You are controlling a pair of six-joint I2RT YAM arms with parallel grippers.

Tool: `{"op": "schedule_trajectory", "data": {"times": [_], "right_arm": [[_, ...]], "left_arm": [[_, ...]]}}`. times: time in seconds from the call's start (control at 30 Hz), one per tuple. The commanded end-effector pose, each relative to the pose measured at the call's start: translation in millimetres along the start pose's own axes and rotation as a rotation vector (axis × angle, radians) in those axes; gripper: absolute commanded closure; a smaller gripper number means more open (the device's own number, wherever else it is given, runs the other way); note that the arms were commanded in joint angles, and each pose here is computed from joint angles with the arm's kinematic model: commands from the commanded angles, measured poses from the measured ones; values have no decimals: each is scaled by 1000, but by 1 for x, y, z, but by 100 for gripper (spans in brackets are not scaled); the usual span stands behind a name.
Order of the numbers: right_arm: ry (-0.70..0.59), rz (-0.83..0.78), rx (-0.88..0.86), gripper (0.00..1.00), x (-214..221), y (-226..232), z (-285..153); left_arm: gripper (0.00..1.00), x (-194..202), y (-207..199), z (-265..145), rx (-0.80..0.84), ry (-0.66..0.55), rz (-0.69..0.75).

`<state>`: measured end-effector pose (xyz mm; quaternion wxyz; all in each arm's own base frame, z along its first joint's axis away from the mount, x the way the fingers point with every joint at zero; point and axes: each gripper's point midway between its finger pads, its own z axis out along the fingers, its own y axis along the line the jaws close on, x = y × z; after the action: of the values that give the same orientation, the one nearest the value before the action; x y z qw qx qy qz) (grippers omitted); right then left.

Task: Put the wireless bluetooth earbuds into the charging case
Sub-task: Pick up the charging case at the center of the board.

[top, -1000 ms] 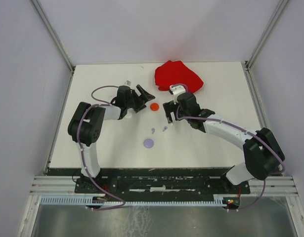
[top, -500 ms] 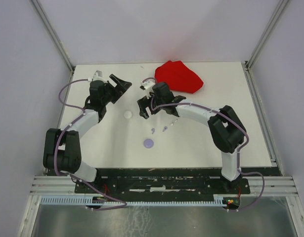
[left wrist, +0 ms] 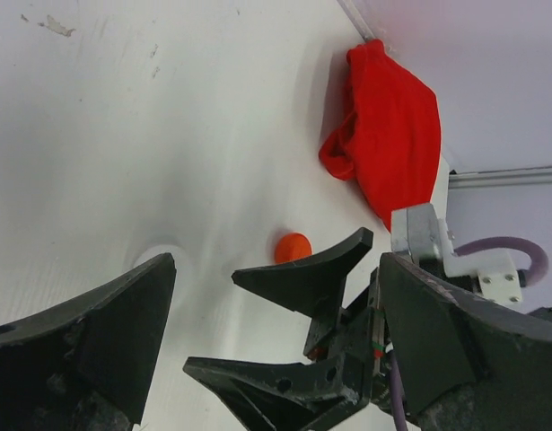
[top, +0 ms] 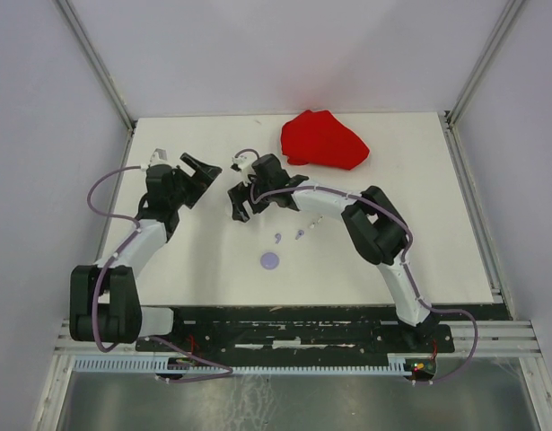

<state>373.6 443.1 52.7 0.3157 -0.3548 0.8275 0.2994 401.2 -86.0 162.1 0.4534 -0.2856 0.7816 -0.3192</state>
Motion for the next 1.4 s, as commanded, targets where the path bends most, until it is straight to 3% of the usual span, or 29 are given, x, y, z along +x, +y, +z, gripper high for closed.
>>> {"op": "schedule_trajectory", "data": {"times": [0.0,0.63,1.07,1.37], "right_arm": [[-72,12,-44,6,-27,13,11],[-61,8,-72,6,-28,37,40],[-27,-54,-83,6,-10,65,30],[-31,-140,42,6,-14,45,21]], "left_arm": [[0,-10,-5,-14,30,-24,17],[0,-49,20,-54,-21,-159,-58],[0,-51,31,-60,-18,-151,-85],[1,-50,35,-62,-12,-151,-99]]}}
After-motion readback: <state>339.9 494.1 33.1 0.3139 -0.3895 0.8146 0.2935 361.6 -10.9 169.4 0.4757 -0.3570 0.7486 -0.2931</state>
